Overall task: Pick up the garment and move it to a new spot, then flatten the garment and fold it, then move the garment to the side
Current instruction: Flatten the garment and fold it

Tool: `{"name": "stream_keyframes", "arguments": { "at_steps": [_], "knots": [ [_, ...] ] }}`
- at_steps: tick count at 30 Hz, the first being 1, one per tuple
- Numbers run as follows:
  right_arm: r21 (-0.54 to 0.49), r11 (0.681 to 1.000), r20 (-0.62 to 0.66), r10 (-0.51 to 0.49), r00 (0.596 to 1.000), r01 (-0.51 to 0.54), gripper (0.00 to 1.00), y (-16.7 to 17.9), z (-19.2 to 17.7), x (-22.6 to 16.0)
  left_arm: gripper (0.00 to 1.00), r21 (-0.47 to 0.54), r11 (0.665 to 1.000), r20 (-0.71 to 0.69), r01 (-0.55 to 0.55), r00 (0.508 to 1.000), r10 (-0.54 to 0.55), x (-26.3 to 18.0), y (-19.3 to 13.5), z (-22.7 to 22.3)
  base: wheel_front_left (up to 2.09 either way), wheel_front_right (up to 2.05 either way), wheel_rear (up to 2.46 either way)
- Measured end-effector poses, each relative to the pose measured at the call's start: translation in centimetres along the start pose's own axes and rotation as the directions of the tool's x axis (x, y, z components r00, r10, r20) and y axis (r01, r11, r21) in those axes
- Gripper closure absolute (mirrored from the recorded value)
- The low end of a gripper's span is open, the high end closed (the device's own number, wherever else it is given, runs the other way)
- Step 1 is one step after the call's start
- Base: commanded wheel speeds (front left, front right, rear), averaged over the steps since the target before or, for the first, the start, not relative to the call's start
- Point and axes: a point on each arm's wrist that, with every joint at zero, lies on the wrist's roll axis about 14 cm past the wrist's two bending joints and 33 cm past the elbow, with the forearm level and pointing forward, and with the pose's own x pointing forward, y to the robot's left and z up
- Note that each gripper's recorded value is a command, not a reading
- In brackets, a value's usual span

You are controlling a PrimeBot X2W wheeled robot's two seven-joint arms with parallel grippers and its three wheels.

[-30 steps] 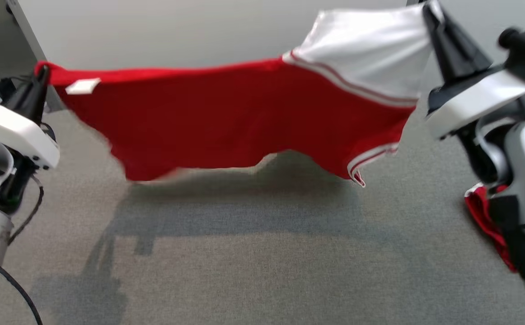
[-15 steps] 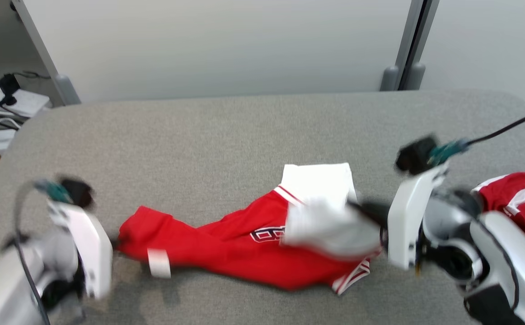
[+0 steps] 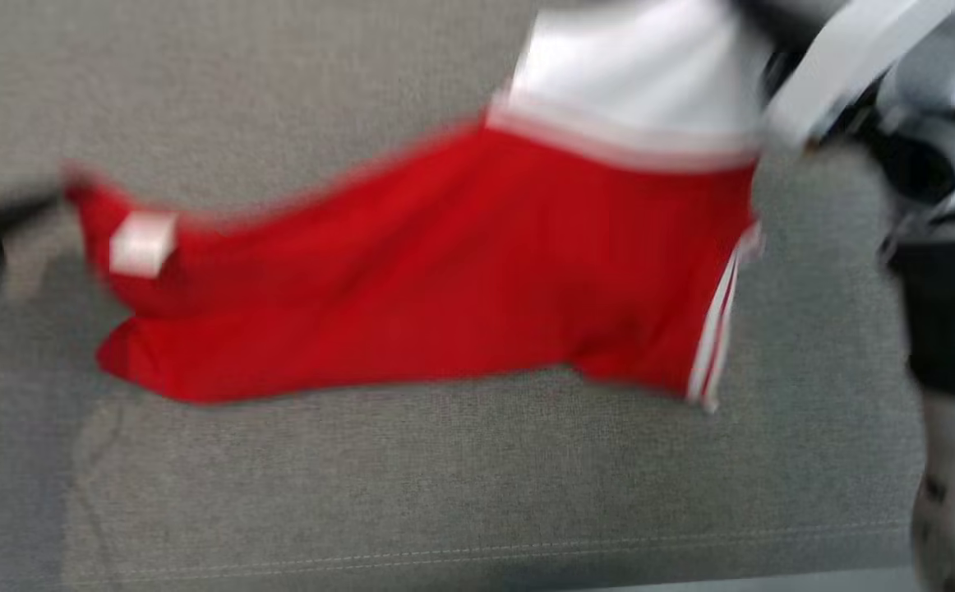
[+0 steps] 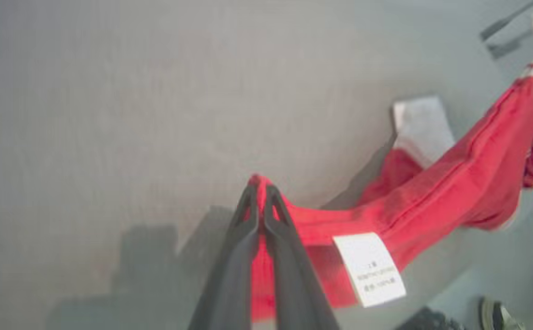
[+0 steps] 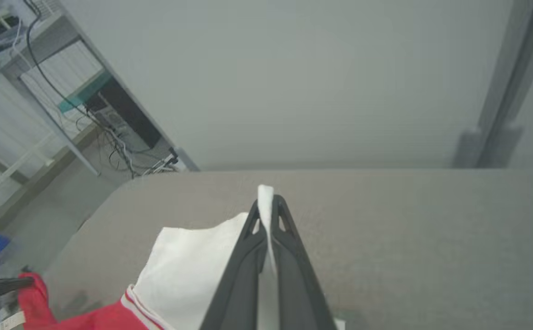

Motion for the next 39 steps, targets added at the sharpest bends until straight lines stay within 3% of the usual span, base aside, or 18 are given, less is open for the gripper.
{"name": "stream_keyframes", "arguments": {
  "at_steps": [1, 2, 3, 4, 5, 6, 8, 10, 12, 14, 16, 21, 24, 27, 36, 39],
  "knots": [
    [0.000, 0.999, 0.180, -0.038, 0.983, 0.039, 1.00, -1.8, 5.1, 0.5, 1.00, 0.041, 0.999, 0.272, 0.025, 0.962, -0.035, -1.0, -1.0, 7.6, 0.00, 0.00, 0.00],
    [-0.013, 0.997, 0.345, -0.073, 0.936, 0.082, 1.00, -3.2, 10.1, 0.4, 1.00, 0.104, 0.994, 0.524, 0.042, 0.847, -0.091, -3.6, -2.8, 15.1, 0.00, 0.00, 0.00],
    [-0.021, 0.993, 0.508, -0.088, 0.857, 0.114, 1.00, -4.1, 15.0, -0.3, 1.00, 0.165, 0.985, 0.725, 0.060, 0.670, -0.162, -7.2, -4.9, 21.3, 0.00, 0.00, 0.00],
    [-0.042, 0.990, 0.592, -0.082, 0.802, 0.133, 1.00, -4.4, 18.3, -0.6, 1.00, 0.218, 0.975, 0.824, 0.043, 0.528, -0.207, -10.3, -6.2, 25.2, 0.00, 0.00, 0.00],
    [-0.059, 0.986, 0.658, -0.079, 0.749, 0.157, 1.00, -4.8, 20.7, -0.8, 1.00, 0.252, 0.967, 0.874, 0.036, 0.421, -0.243, -12.3, -7.0, 27.4, 0.00, 0.00, 0.00],
    [-0.067, 0.984, 0.685, -0.075, 0.725, 0.165, 1.00, -5.1, 21.8, -0.5, 1.00, 0.265, 0.964, 0.889, 0.024, 0.382, -0.254, -12.8, -7.0, 28.3, 0.00, 0.00, 0.00],
    [-0.049, 0.984, 0.702, -0.088, 0.707, 0.172, 1.00, -6.1, 21.9, 0.7, 1.00, 0.245, 0.969, 0.893, 0.034, 0.380, -0.240, -10.9, -5.6, 28.4, 0.00, 0.00, 0.00],
    [-0.021, 0.986, 0.697, -0.102, 0.709, 0.163, 1.00, -7.0, 20.9, 1.9, 1.00, 0.244, 0.969, 0.895, 0.039, 0.376, -0.241, -9.1, -5.0, 28.2, 0.00, 0.00, 0.00],
    [-0.016, 0.985, 0.704, -0.112, 0.701, 0.173, 1.00, -7.8, 20.5, 2.4, 1.00, 0.260, 0.964, 0.908, 0.053, 0.328, -0.263, -8.8, -5.1, 28.4, 0.00, 0.00, 0.00],
    [0.004, 0.986, 0.708, -0.119, 0.696, 0.165, 1.00, -8.8, 19.8, 3.0, 1.00, 0.265, 0.963, 0.913, 0.051, 0.309, -0.267, -7.8, -4.5, 28.1, 0.00, 0.00, 0.00],
    [0.038, 0.990, 0.702, -0.122, 0.702, 0.134, 1.00, -9.7, 17.9, 4.0, 1.00, 0.227, 0.972, 0.909, 0.051, 0.346, -0.231, -5.1, -2.5, 26.6, 0.00, 0.00, 0.00],
    [0.159, 0.982, 0.461, -0.162, 0.873, 0.098, 1.00, -10.9, 3.6, 7.4, 1.00, 0.081, 0.991, 0.790, 0.110, 0.598, -0.131, 4.7, 0.9, 17.2, 0.00, 0.00, 0.00],
    [0.238, 0.968, 0.344, -0.165, 0.924, 0.084, 1.00, -10.2, -2.9, 6.8, 1.00, -0.033, 0.992, 0.757, 0.125, 0.651, -0.057, 6.5, 2.5, 13.7, 0.00, 0.00, 0.00],
    [0.271, 0.959, 0.307, -0.168, 0.937, 0.083, 1.00, -9.4, -5.5, 5.4, 1.00, -0.101, 0.988, 0.737, 0.118, 0.675, -0.005, 7.0, 3.2, 11.4, 0.00, 0.00, 0.00],
    [0.391, 0.914, 0.209, -0.206, 0.956, 0.112, 1.00, -7.1, -10.9, -1.0, 1.00, -0.262, 0.962, 0.743, 0.076, 0.651, 0.152, 5.0, 3.3, 5.5, 0.00, 0.00, 0.00],
    [0.422, 0.899, 0.193, -0.214, 0.957, 0.116, 1.00, -6.4, -11.4, -3.1, 1.00, -0.263, 0.963, 0.732, 0.057, 0.662, 0.161, 4.5, 2.3, 3.4, 0.00, 0.00, 0.00]
  ]
}}
